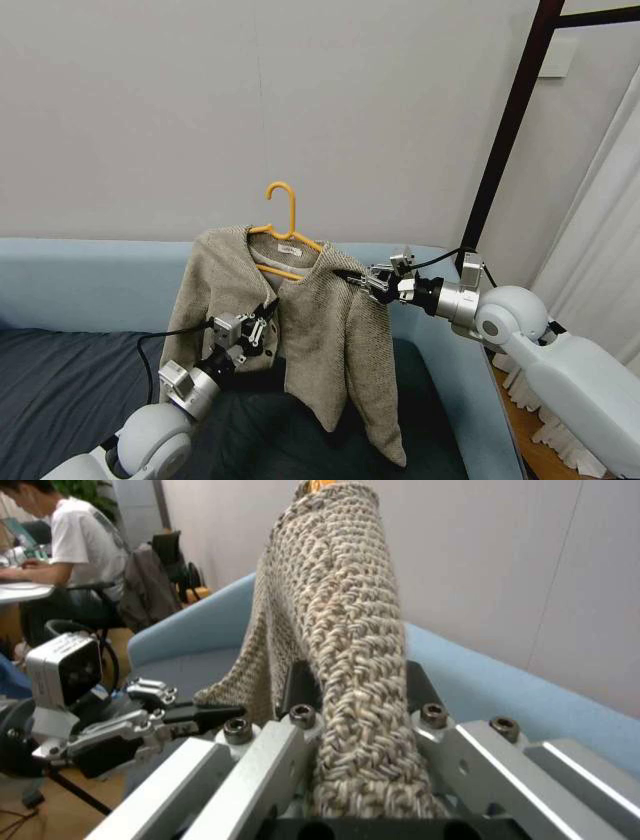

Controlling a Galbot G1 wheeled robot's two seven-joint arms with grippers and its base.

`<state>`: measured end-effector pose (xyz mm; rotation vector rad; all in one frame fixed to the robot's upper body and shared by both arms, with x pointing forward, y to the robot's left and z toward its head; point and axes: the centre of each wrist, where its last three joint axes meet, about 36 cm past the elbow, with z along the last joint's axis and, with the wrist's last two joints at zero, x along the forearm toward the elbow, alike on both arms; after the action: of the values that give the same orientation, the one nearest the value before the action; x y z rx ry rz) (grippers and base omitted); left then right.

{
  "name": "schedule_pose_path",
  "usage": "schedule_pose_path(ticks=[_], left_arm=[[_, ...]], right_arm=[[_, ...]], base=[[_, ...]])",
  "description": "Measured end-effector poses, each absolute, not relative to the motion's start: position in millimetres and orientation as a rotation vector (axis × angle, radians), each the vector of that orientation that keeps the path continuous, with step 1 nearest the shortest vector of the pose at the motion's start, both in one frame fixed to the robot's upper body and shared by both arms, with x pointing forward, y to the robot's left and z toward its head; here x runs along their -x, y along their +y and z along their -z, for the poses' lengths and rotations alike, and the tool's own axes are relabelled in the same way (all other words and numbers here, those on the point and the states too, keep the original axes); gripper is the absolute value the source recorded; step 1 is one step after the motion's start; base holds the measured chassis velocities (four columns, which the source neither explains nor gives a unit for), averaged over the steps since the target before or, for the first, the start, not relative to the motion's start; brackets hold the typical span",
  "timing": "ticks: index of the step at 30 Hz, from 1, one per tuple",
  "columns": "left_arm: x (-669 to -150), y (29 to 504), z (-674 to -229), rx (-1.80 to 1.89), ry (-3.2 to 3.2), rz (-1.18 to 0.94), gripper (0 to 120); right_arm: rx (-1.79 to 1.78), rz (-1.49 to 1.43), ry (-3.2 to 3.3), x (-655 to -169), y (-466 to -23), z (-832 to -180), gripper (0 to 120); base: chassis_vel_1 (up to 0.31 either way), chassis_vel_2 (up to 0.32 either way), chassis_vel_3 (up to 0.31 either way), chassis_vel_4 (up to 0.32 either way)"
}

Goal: Pick up the clothes from the sofa and hang them on the clothes hanger.

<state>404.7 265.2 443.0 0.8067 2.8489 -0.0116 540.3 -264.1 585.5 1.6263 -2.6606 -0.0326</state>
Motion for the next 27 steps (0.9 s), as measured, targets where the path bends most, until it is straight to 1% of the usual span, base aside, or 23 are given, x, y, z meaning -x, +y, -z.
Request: schedule_pose_path(ticks=[9, 11, 12, 16, 17, 23, 24, 27], left_arm=[[-415, 268, -451, -0.735, 2.837, 0.017, 0], [-416, 271, -452, -0.702, 2.842, 0.022, 4], [-416, 271, -452, -0.702, 2.842, 0.022, 4], [-409, 274, -445, -0.593, 2.894, 0.064, 23], [-409, 274, -445, -0.593, 2.894, 0.064, 23], [-395, 269, -440, -0.468, 2.881, 0.225, 49], [-395, 269, -440, -0.468, 2.881, 0.225, 49], [-386, 270, -429, -0.381, 2.919, 0.245, 65]], right_arm=[[-1.675, 0.048, -2.650, -538, -263, -584, 8], [-1.685, 0.054, -2.653, -537, -263, -586, 8], [-1.685, 0.054, -2.653, -537, -263, -586, 8], [-1.673, 0.090, -2.705, -536, -269, -596, 8], [-1.673, 0.090, -2.705, -536, -269, -596, 8], [-1.607, 0.073, -2.793, -526, -279, -615, 8], [-1.607, 0.073, -2.793, -526, -279, -615, 8], [-1.538, 0.038, -2.835, -517, -284, -623, 8]], base=[[0.000, 0.000, 0.000, 0.000], [0.000, 0.000, 0.000, 0.000], [0.000, 0.000, 0.000, 0.000], [0.000, 0.000, 0.000, 0.000], [0.000, 0.000, 0.000, 0.000], [0.000, 0.000, 0.000, 0.000], [0.000, 0.000, 0.000, 0.000], [0.000, 0.000, 0.000, 0.000]])
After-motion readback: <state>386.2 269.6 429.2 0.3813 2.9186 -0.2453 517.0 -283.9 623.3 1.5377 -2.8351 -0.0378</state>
